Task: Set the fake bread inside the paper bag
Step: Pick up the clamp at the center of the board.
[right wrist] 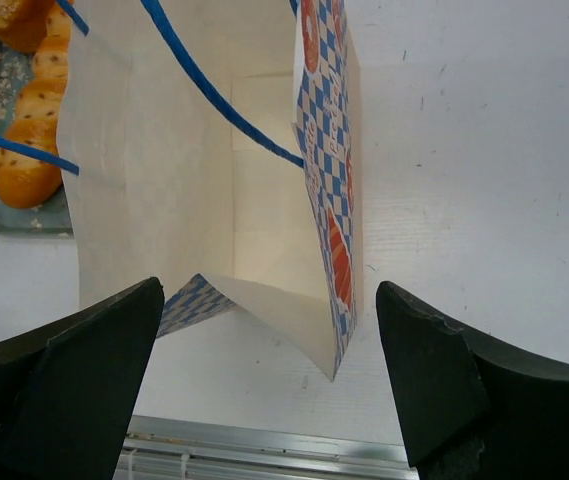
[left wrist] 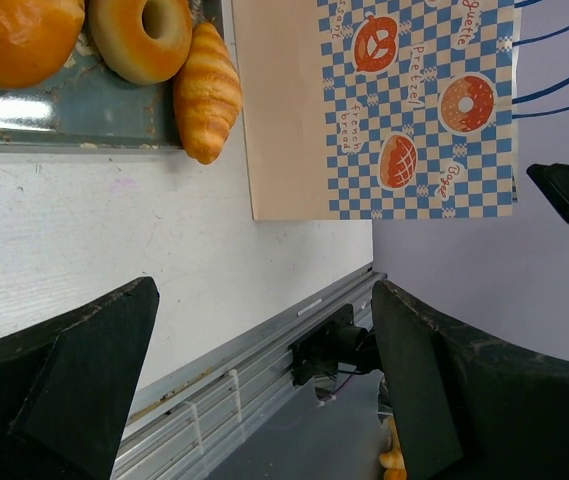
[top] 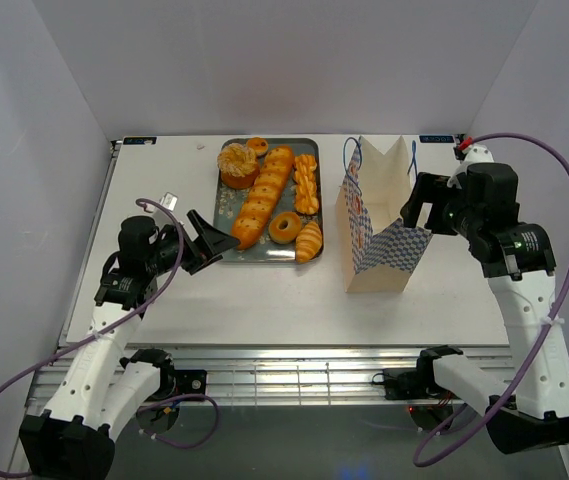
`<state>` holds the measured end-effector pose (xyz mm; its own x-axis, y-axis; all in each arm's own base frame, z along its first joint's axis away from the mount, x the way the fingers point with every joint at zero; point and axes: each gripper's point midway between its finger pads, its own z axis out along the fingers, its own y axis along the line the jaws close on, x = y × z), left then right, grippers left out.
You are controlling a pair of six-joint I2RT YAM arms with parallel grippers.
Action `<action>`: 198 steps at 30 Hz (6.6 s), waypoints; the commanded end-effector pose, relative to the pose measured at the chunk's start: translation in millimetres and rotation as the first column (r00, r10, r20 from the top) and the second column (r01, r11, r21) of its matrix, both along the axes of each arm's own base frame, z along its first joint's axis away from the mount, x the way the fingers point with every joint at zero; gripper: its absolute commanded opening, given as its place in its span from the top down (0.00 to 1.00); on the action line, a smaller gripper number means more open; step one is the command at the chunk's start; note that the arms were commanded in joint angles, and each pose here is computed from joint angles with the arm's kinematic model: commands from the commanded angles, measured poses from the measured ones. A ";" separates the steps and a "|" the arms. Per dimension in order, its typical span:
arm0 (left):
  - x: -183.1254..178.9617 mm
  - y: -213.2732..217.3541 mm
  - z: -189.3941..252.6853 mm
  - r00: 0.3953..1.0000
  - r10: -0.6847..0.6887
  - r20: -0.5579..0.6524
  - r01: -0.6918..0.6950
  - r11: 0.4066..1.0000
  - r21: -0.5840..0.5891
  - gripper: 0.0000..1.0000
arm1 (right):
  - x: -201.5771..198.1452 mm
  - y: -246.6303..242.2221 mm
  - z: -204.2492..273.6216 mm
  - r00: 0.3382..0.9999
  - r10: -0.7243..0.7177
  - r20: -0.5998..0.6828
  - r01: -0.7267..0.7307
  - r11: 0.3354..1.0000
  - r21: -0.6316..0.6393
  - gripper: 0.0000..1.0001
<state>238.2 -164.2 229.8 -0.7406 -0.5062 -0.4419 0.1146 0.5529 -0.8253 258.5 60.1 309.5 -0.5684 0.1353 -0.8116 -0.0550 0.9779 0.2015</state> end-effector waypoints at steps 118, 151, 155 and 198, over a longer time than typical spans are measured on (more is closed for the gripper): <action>70.4 248.0 -198.1 0.686 0.715 -0.140 -0.259 0.418 0.871 0.12 | -67.7 94.7 40.7 0.807 0.528 0.265 -0.567 0.818 0.096 0.04; 77.4 241.9 -217.7 0.729 0.671 -0.137 -0.255 0.452 0.855 0.30 | -72.9 84.9 48.1 0.814 0.500 0.295 -0.539 0.840 0.064 0.05; 79.5 242.2 -205.8 0.735 0.669 -0.107 -0.285 0.449 0.847 0.37 | -74.4 86.8 52.3 0.806 0.508 0.305 -0.550 0.832 0.068 0.05; 125.1 174.2 -56.3 0.872 0.482 0.085 -0.439 0.693 0.571 0.46 | -55.4 97.9 53.0 0.829 0.497 0.255 -0.539 0.832 0.130 0.05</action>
